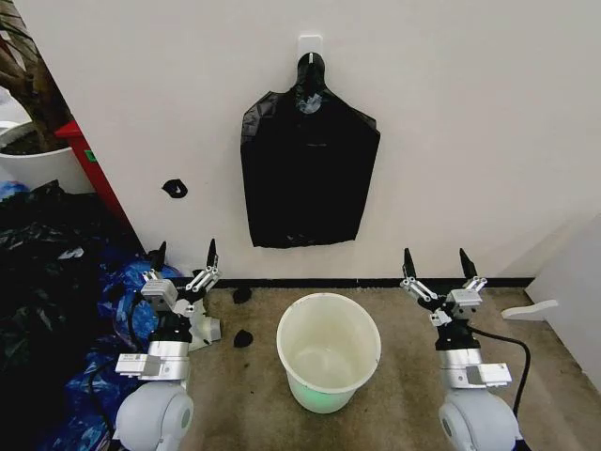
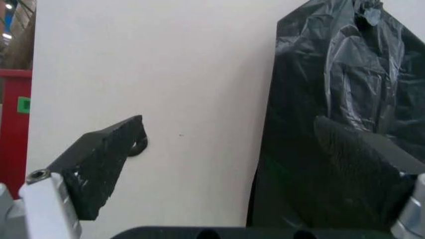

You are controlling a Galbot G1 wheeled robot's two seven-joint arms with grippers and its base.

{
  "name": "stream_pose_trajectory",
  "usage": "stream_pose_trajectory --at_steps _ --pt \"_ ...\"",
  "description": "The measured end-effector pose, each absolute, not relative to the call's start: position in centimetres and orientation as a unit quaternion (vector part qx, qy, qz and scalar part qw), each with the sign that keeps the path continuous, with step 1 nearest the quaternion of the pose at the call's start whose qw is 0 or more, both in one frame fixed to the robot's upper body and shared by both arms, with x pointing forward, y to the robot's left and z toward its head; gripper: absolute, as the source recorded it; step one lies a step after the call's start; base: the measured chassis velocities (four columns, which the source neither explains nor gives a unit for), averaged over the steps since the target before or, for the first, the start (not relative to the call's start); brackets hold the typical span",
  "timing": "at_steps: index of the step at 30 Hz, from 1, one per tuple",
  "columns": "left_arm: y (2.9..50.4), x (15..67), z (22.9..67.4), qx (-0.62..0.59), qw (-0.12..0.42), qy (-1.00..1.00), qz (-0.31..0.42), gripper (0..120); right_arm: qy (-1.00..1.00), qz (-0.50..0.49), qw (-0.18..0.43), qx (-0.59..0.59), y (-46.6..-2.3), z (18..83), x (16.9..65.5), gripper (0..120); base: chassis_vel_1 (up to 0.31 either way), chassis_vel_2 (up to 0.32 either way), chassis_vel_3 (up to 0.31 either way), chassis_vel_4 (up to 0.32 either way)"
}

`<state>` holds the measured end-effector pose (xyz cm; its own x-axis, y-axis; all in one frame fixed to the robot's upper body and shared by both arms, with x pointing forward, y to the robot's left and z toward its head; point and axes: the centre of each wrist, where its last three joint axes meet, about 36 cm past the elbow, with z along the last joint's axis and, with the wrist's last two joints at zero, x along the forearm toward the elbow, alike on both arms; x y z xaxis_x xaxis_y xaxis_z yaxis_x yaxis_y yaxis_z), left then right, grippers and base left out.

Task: Place the garbage bag over the trash bin.

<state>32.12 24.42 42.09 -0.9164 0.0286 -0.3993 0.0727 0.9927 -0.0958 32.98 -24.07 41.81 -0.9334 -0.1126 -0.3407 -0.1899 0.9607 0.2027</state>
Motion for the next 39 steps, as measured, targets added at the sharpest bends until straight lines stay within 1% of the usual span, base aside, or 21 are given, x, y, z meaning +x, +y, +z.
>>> stream_pose_trajectory --at_steps 3,4,8,11,12,13,17,22,24,27,31,33,39 --pt "24.3 32.1 41.9 0.027 0.201 0.978 -0.051 100 0.954 0.213 0.159 -0.138 -23.4 43.1 35.1 100 0.000 0.000 0.000 0.000" --pt "24.3 32.1 41.9 0.027 0.201 0.978 -0.051 100 0.954 0.213 0.159 -0.138 -23.4 43.1 35.1 100 0.000 0.000 0.000 0.000" --pt "24.6 32.1 41.7 0.024 0.199 0.979 -0.045 100 0.909 0.309 0.170 -0.221 -21.9 45.2 39.1 100 0.000 0.000 0.000 0.000" --pt "24.8 32.2 41.6 0.021 0.198 0.979 -0.043 100 0.887 0.339 0.179 -0.259 -20.7 46.7 41.0 100 0.000 0.000 0.000 0.000" --pt "24.9 32.2 41.6 0.019 0.197 0.979 -0.042 100 0.872 0.356 0.183 -0.283 -19.7 48.0 42.2 100 0.000 0.000 0.000 0.000" --pt "24.9 32.2 41.6 0.019 0.197 0.979 -0.042 100 0.872 0.356 0.183 -0.283 -19.7 48.0 42.2 100 0.000 0.000 0.000 0.000" --pt "24.9 32.4 41.4 0.016 0.196 0.980 -0.043 100 0.851 0.375 0.188 -0.315 -17.6 50.6 44.7 100 0.000 0.000 0.000 0.000" --pt "24.9 32.4 41.3 0.014 0.194 0.980 -0.042 100 0.846 0.376 0.191 -0.327 -16.6 51.7 46.3 100 0.000 0.000 0.000 0.000" --pt "24.9 32.5 41.1 0.012 0.193 0.980 -0.042 100 0.841 0.379 0.192 -0.336 -15.3 53.0 49.6 100 0.000 0.000 0.000 0.000" --pt "25.0 32.7 41.0 0.010 0.192 0.981 -0.041 100 0.839 0.385 0.190 -0.335 -14.5 53.7 52.2 100 0.000 0.000 0.000 0.000" --pt "25.0 32.8 40.9 0.008 0.191 0.981 -0.041 100 0.837 0.395 0.185 -0.330 -13.9 54.1 53.6 100 0.000 0.000 0.000 0.000" --pt "25.0 32.8 40.7 0.005 0.189 0.981 -0.040 100 0.830 0.427 0.168 -0.315 -12.8 55.1 55.9 100 0.000 0.000 0.000 0.000" --pt "25.1 32.8 40.7 0.001 0.189 0.981 -0.039 100 0.828 0.446 0.158 -0.302 -11.8 55.6 58.2 100 0.000 0.000 0.000 0.000"
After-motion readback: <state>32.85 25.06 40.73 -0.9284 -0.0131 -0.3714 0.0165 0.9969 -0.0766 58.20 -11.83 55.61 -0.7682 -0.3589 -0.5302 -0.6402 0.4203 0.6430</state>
